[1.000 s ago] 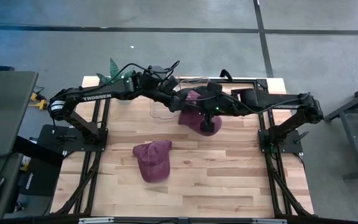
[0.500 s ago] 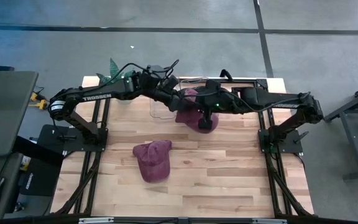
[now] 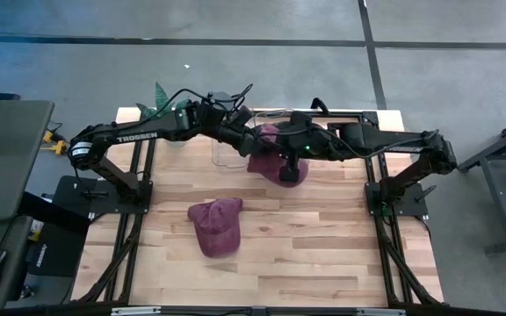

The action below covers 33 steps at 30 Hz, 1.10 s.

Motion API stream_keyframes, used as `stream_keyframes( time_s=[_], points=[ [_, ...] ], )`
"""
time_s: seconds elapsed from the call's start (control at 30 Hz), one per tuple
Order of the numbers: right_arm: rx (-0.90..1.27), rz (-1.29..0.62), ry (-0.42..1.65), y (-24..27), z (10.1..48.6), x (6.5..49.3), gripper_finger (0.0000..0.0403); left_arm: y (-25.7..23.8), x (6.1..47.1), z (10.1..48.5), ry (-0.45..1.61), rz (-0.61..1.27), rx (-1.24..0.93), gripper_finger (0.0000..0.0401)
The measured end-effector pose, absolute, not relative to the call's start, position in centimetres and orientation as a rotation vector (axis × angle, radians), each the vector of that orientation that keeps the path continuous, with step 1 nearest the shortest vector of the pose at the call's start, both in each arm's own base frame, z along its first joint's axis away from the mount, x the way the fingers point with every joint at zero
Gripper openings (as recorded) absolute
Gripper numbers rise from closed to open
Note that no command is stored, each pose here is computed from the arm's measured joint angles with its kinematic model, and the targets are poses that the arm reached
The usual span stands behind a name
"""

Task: Pick & Place hat
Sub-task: Put the right dark red cap into the left transparent bin

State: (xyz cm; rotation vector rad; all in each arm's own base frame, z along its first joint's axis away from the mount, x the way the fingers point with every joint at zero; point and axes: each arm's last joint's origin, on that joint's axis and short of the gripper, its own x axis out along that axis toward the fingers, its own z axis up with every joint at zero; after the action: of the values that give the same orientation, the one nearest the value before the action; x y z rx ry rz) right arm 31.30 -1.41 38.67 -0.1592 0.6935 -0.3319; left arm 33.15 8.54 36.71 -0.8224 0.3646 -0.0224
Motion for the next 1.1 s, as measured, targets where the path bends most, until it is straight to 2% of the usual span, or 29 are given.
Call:
stream_keyframes(
  time_s=[0.23,0.3,0.53,0.63,0.97,1.1],
  points=[
    [-0.16,-0.332,0.694,-1.4,38.7,31.3,0.0,8.6,33.2,36.7,0.36,0.001,-0.822,0.0031],
    [-0.16,-0.332,0.694,-1.4,38.7,31.3,0.0,8.6,33.1,36.7,0.36,0.002,-0.819,0.0009],
    [-0.16,-0.331,0.695,-1.4,38.7,31.3,0.0003,8.6,33.1,36.7,0.361,-0.003,-0.798,0.0002],
    [-0.157,-0.327,0.695,-1.4,38.6,31.3,0.0023,8.6,33.1,36.7,0.361,-0.003,-0.798,0.0001],
    [-0.141,-0.335,0.71,-1.4,38.5,31.2,0.0167,8.6,33.1,36.6,0.365,-0.005,-0.799,0.0],
    [-0.159,-0.371,0.734,-1.5,38.9,30.0,0.0211,8.6,33.1,36.6,0.364,0.001,-0.798,0.0]
  ],
)
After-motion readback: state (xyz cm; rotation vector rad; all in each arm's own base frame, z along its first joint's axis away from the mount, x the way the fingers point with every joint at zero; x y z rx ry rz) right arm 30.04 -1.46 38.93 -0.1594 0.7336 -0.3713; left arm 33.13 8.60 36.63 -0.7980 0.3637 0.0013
